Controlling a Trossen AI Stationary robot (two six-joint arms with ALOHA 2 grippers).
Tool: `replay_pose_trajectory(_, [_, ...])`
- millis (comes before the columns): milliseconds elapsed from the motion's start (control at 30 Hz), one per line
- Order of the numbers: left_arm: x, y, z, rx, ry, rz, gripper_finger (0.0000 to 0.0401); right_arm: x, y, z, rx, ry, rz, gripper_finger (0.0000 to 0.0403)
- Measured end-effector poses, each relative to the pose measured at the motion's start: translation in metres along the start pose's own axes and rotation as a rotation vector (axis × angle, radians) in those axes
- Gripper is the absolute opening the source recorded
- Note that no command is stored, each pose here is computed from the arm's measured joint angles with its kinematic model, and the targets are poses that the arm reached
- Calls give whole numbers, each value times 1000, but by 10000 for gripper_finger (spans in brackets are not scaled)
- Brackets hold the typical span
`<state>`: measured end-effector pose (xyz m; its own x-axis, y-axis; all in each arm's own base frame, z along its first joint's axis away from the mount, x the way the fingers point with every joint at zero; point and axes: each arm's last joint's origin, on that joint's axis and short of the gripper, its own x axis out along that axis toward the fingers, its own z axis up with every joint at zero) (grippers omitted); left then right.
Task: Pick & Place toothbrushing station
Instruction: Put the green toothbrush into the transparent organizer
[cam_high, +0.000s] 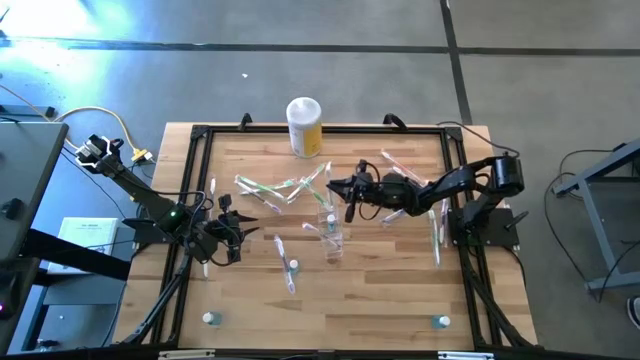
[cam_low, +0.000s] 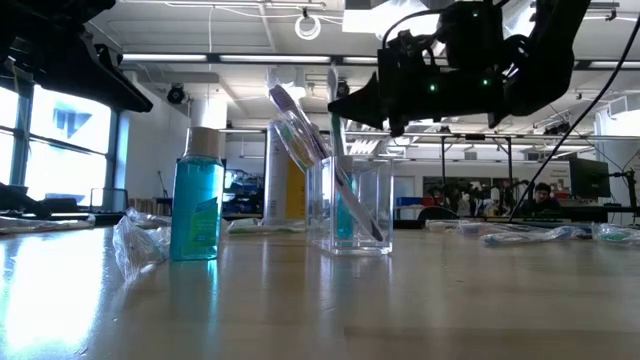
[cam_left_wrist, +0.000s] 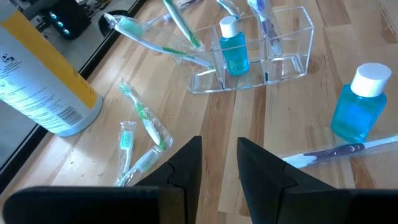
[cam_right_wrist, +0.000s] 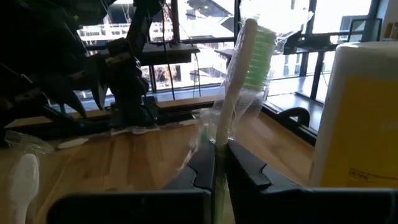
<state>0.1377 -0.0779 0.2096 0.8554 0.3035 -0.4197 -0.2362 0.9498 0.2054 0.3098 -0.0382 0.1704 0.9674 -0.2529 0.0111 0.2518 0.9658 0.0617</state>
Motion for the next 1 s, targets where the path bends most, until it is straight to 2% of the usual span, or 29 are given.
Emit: replay_pose_trajectory(1000, [0,0,0,1,0,0,95,0,0,-12,91,131,49,25])
